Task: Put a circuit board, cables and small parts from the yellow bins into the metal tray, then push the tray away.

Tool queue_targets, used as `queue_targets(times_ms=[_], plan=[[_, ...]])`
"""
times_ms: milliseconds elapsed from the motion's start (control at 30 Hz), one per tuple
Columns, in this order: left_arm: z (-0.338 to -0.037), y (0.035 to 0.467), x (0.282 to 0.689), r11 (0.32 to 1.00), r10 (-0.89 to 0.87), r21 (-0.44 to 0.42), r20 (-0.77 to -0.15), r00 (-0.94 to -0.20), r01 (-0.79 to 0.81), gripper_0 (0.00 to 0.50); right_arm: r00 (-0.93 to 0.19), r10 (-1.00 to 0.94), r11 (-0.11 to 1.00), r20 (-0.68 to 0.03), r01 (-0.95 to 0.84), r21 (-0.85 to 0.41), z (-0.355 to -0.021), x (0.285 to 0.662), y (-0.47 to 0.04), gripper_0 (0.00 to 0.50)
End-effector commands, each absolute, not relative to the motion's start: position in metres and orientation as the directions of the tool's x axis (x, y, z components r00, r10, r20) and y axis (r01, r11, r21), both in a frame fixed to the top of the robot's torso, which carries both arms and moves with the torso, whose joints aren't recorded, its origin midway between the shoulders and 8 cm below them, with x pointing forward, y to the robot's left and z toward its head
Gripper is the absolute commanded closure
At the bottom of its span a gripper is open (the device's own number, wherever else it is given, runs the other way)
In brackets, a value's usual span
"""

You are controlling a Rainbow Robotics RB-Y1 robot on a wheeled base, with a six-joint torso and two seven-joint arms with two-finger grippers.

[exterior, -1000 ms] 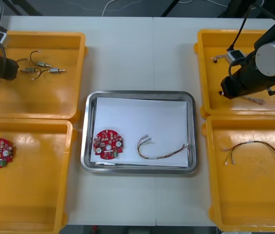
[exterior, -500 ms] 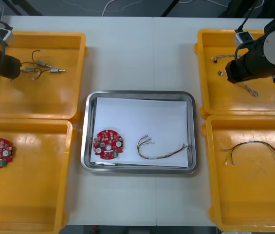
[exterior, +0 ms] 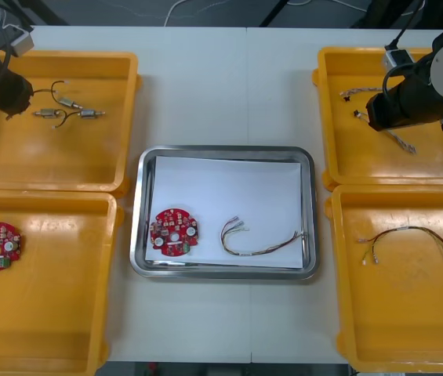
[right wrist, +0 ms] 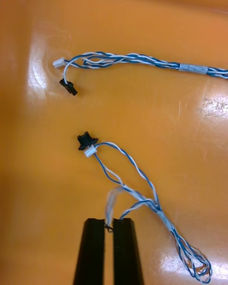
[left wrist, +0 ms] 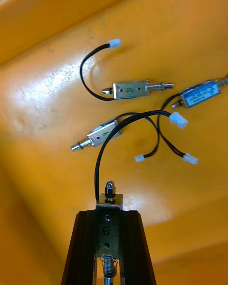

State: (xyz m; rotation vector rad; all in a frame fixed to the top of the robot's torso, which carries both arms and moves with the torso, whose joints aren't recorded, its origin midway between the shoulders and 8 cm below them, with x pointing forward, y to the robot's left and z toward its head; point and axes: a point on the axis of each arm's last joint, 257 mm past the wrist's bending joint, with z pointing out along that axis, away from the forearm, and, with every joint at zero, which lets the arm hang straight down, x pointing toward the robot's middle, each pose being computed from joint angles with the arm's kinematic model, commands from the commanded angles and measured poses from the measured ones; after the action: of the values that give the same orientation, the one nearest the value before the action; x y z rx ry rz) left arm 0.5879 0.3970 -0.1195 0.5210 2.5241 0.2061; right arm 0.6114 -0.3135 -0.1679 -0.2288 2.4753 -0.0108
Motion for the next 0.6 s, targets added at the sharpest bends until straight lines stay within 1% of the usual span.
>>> queue_targets(times_ms=[33,67,233,400,467,533,600], plan=[[-0.105,0.395,0.577,0.969,0.241,0.175,-0.513,-0.824,0.174,0.500,-0.725,-0.196,0.979,-0.660,-0.184,-0.088,-0.125,0.626,-0.314,0.063],[-0.106,0.390,0.575,0.971,0.232,0.165,-0.510,-0.829,0.170,0.500,-0.727,-0.203,0.978,-0.657,-0.189,-0.092,-0.126,0.625,-0.314,0.004],[-0.108,0.360,0.564,0.978,0.208,0.121,-0.486,-0.849,0.171,0.500,-0.739,-0.244,0.969,-0.628,-0.211,-0.128,-0.126,0.618,-0.326,0.000],[-0.104,0.326,0.544,0.988,0.154,0.071,-0.454,-0.877,0.136,0.500,-0.711,-0.391,0.920,-0.585,-0.307,-0.243,-0.119,0.613,-0.348,0.000],[-0.101,0.311,0.535,0.992,0.129,0.053,-0.448,-0.885,0.117,0.500,-0.703,-0.424,0.906,-0.571,-0.335,-0.260,-0.120,0.612,-0.353,0.000],[-0.100,0.297,0.526,0.995,0.102,0.034,-0.447,-0.889,0.096,0.500,-0.702,-0.438,0.899,-0.562,-0.356,-0.256,-0.123,0.611,-0.355,0.000],[-0.099,0.277,0.515,0.998,0.066,0.013,-0.463,-0.884,0.068,0.500,-0.695,-0.462,0.886,-0.551,-0.385,-0.257,-0.122,0.612,-0.360,0.000]])
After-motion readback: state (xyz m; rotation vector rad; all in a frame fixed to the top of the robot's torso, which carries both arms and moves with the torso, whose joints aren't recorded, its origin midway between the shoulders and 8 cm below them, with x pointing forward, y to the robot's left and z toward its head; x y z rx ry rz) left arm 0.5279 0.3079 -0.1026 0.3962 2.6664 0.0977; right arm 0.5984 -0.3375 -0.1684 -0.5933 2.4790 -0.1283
